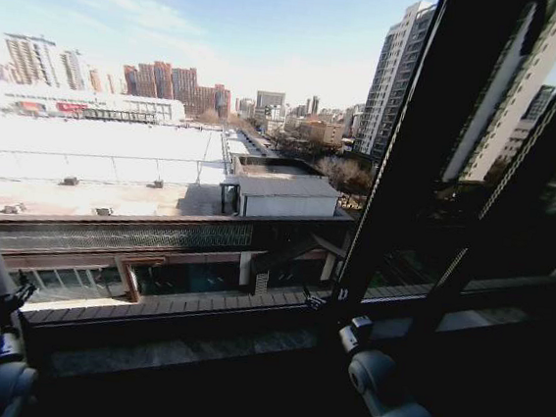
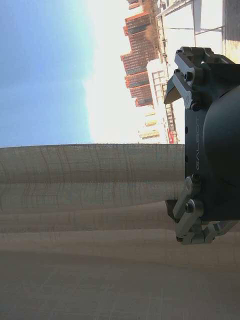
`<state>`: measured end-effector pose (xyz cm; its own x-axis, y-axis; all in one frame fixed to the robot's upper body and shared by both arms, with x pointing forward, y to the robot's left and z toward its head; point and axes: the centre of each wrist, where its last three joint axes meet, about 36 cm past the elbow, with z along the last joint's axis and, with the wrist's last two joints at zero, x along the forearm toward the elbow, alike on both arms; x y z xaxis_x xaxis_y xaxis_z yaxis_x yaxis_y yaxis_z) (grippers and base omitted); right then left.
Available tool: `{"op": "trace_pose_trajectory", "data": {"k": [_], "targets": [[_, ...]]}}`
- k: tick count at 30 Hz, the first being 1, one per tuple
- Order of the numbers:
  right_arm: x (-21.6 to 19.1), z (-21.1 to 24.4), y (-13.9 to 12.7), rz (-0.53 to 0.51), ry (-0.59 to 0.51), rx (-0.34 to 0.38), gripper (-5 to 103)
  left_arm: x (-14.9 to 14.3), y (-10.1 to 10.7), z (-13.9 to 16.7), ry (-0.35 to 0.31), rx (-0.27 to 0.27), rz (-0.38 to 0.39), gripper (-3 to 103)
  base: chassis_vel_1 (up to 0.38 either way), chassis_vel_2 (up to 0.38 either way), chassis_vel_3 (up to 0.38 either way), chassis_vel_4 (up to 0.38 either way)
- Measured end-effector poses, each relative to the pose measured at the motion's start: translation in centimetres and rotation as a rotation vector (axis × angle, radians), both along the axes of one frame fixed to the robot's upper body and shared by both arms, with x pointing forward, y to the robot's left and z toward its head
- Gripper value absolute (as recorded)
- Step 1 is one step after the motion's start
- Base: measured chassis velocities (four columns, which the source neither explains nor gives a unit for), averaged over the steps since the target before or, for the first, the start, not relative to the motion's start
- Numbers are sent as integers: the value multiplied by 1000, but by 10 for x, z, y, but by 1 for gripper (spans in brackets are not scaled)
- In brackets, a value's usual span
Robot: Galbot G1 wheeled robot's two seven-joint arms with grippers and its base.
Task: Open the curtains by pulling them apart, changing their state from closed to fully open.
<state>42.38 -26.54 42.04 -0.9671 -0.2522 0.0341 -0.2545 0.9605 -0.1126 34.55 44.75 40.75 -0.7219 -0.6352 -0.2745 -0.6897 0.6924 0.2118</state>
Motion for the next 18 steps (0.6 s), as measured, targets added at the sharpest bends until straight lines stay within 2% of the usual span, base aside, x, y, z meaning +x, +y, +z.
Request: {"op": "trace_pose_trajectory", "data": {"k": [3,4,6,9,11,13,14,16,17,18], "targets": [[0,0,0,0,0,0,100,0,-11,-3,1,0,-3,100,0,0,0,0],[0,0,0,0,0,0,100,0,-22,-7,0,2,-16,100,0,0,0,0],[0,0,0,0,0,0,100,-1,-31,-9,-11,20,-37,100,0,0,0,0],[0,0,0,0,0,0,100,-3,-35,-8,-22,31,-64,100,0,0,0,0],[0,0,0,0,0,0,100,-4,-38,-8,-38,36,-124,100,0,0,0,0],[0,0,0,0,0,0,100,-4,-34,-9,-62,32,-222,100,0,0,0,0],[0,0,0,0,0,0,100,-4,-34,-9,-62,32,-222,100,0,0,0,0],[0,0,0,0,0,0,100,-3,-30,-11,-81,-21,-334,100,0,0,0,0],[0,0,0,0,0,0,100,-4,-29,-12,-85,-94,-402,100,0,0,0,0],[0,0,0,0,0,0,100,-4,-29,-12,-85,-94,-402,100,0,0,0,0]]}}
